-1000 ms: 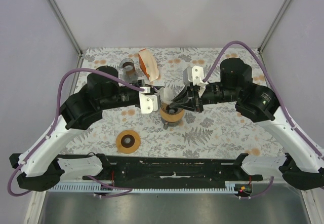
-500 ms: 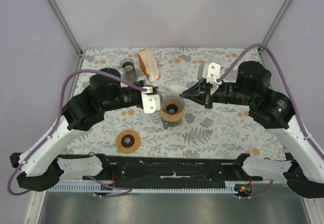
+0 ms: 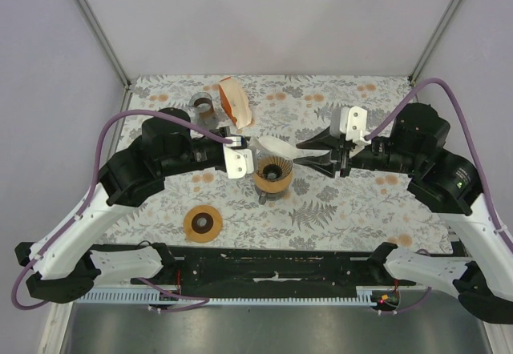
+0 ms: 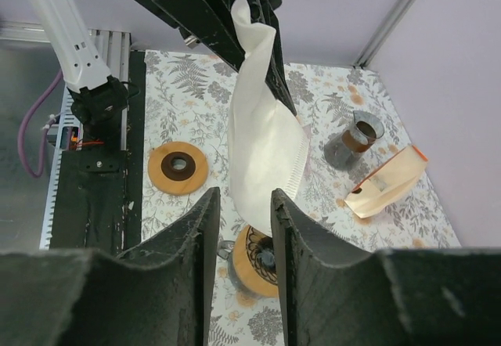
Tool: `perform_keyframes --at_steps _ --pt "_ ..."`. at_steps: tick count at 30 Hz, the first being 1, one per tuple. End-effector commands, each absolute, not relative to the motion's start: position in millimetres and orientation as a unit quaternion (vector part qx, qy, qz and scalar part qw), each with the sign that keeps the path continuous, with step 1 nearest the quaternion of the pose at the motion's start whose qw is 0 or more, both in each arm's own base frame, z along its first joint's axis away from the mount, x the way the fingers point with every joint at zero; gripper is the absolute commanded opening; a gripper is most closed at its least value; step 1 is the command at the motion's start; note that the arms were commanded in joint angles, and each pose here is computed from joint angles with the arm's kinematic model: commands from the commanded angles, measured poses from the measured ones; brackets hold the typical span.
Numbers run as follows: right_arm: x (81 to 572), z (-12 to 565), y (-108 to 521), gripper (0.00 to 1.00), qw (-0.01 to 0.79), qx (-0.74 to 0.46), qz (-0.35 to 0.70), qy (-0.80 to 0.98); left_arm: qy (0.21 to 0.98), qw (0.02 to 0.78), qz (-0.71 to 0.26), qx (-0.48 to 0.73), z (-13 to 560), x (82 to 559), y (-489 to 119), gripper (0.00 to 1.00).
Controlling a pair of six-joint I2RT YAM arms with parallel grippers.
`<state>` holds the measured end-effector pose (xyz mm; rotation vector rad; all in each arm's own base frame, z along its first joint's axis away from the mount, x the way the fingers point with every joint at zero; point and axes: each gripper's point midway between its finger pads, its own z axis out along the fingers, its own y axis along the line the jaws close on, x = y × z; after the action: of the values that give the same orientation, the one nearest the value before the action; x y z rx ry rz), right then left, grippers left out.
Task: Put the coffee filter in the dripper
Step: Place the coffee filter in the coffee dripper.
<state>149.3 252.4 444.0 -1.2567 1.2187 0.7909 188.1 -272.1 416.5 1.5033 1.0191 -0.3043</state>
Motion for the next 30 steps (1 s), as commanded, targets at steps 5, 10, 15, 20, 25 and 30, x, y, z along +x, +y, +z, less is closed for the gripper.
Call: perform_keyframes --at_steps 5,10,15,20,25,30 --pt "129 456 254 0.36 0.559 -0.566 0.366 0.483 0.436 0.614 -0.147 0.642 425 183 -273 0.02" --pt "135 452 261 0.36 0.546 -0.563 0.372 0.496 0.435 0.613 -0.149 0.643 425 183 -274 0.02" --pt "138 454 264 0.12 0.545 -0.559 0.376 0.499 0.436 0.614 -0.149 0.641 425 183 -274 0.02" --pt "143 456 262 0.0 0.554 -0.546 0.368 0.509 0.44 0.612 -0.145 0.641 423 185 -274 0.02" --pt "156 464 253 0.0 0.588 -0.514 0.338 0.525 0.451 0.62 -0.135 0.627 426 191 -271 0.02" --pt "154 468 258 0.0 0.591 -0.509 0.358 0.513 0.477 0.622 -0.131 0.607 427 202 -273 0.02"
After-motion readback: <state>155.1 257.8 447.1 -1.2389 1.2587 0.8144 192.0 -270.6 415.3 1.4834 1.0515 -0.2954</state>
